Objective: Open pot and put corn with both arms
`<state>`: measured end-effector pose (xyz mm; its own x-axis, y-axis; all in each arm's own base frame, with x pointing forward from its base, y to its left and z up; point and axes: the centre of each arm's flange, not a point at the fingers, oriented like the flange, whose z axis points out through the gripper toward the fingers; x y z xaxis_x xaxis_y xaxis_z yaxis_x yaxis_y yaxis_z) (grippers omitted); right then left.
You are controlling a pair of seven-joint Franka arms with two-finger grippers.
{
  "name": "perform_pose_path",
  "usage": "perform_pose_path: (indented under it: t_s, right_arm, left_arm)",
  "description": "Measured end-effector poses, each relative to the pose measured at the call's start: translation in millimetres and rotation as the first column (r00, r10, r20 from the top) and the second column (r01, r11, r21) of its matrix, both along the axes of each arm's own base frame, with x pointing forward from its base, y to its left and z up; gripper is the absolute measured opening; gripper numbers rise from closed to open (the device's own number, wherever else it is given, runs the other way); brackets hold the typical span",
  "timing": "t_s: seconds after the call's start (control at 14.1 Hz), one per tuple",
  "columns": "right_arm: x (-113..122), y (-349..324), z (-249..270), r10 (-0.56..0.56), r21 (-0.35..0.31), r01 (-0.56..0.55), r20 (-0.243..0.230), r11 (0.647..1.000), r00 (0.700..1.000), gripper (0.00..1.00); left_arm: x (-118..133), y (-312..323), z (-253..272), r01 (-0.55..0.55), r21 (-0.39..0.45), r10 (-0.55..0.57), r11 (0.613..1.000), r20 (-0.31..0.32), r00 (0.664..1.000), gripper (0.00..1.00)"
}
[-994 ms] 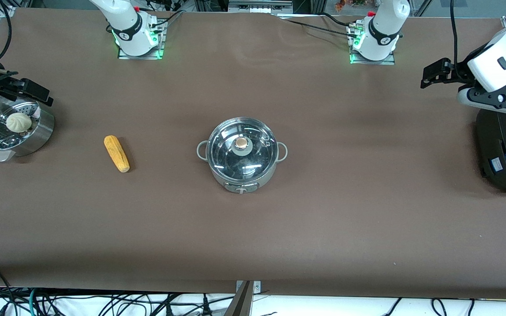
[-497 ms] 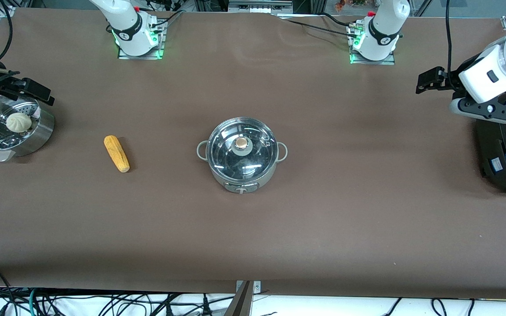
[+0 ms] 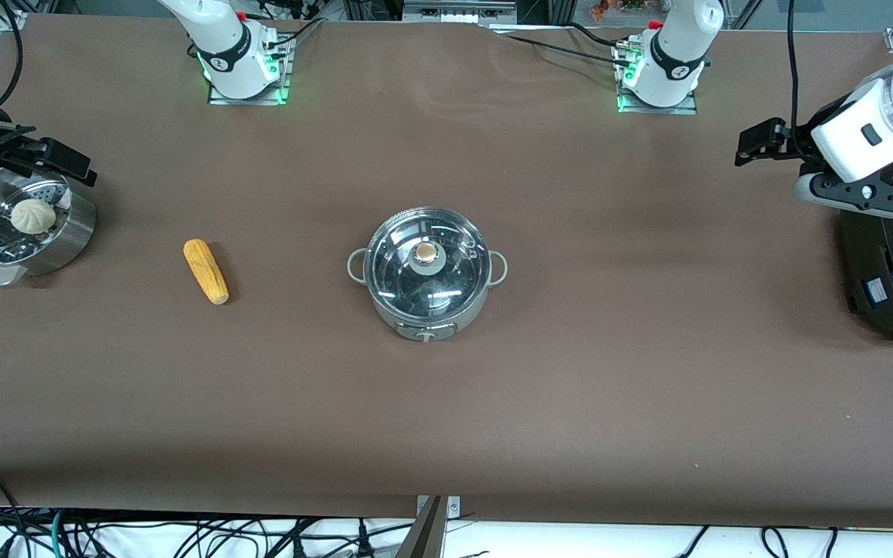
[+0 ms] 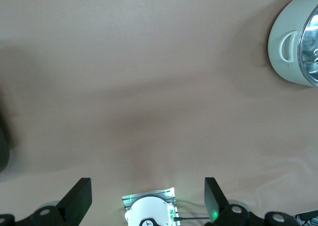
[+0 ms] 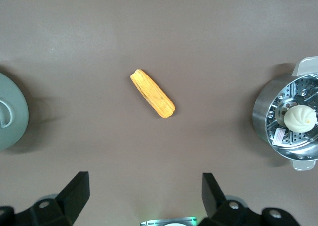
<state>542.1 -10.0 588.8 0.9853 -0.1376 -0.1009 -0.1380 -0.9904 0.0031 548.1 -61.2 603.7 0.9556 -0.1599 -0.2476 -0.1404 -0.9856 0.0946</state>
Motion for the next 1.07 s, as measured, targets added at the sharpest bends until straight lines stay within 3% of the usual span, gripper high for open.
perform_pose_path:
  t_s: [0.36, 0.71, 0.85, 1.07]
  right_arm:
    - [1, 0, -2, 0.0, 0.0, 0.0, -0.004, 1.0, 1.0, 1.0]
    - [-1, 0, -3, -0.004, 0.016, 0.004, -0.017, 1.0, 1.0, 1.0]
    - [-2, 0, -6, -0.002, 0.018, 0.003, -0.041, 1.0, 0.999, 1.0]
    - [3, 4, -32, 0.011, 0.021, -0.009, -0.114, 1.0, 0.993, 1.0]
  left_arm:
    - [-2, -37, -5, 0.019, 0.012, -0.019, 1.0, -0.007, 1.0, 1.0]
    - [5, -137, -33, -0.05, 0.033, 0.048, 0.998, 0.054, 0.997, 1.0]
    - [4, -184, -48, -0.07, 0.032, 0.067, 0.997, 0.085, 0.994, 1.0]
    - [1, -248, -77, -0.113, 0.026, 0.109, 0.993, 0.116, 0.987, 1.0]
